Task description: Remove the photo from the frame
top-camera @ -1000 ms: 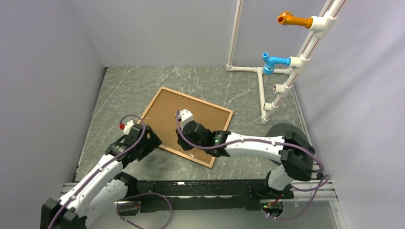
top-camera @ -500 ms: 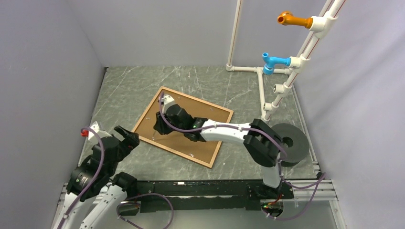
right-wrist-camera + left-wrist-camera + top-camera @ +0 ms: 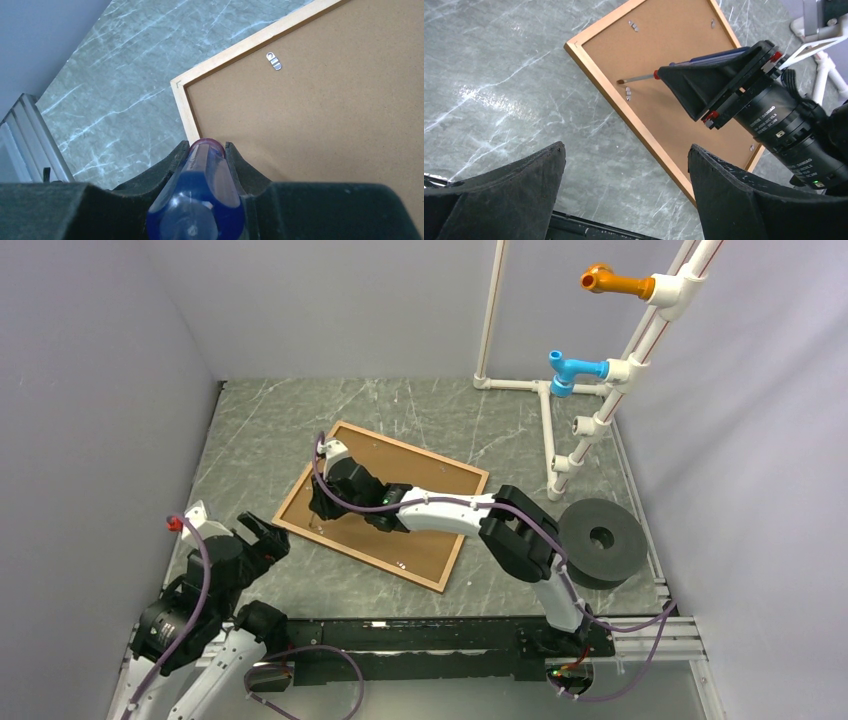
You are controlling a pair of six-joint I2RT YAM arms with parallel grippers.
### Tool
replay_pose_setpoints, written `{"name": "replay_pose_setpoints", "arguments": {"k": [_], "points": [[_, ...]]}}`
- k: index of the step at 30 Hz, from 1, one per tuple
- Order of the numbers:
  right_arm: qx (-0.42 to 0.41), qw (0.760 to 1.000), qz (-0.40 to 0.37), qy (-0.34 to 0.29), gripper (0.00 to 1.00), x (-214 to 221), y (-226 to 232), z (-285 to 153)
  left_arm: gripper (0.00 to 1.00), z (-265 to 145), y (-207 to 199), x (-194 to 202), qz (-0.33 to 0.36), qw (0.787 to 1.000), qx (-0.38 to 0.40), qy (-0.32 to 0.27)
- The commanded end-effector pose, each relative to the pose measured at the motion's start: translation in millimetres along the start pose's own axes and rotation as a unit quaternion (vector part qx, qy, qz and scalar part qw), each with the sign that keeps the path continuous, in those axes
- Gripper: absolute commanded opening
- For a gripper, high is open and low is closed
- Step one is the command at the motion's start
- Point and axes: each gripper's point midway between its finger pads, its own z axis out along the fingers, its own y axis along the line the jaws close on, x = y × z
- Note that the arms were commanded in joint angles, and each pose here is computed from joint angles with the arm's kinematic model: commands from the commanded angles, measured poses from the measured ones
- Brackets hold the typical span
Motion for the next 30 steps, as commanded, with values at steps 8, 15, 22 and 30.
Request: {"name": "replay_pose_setpoints", "arguments": {"k": [8,15,22,30], "points": [[0.032,0.999,-0.019,-0.003,0.00,-5,-9,-14,0.95,5,0,7,0.013,1.000,0.005,0.007],[0.028,0.999,-0.021,0.004,0.00,-2,-8,-31,0.95,9,-5,12,0.011,1.000,0.012,0.019],[0.067,0.997,-0.037,0.000,0.00,-4,-22,-44,0.95,10,-6,14,0.011,1.000,0.014,0.023],[0.092,0.994,-0.054,-0.031,0.00,-25,-28,-79,0.95,9,-5,16,0.008,1.000,0.016,0.024]]}}
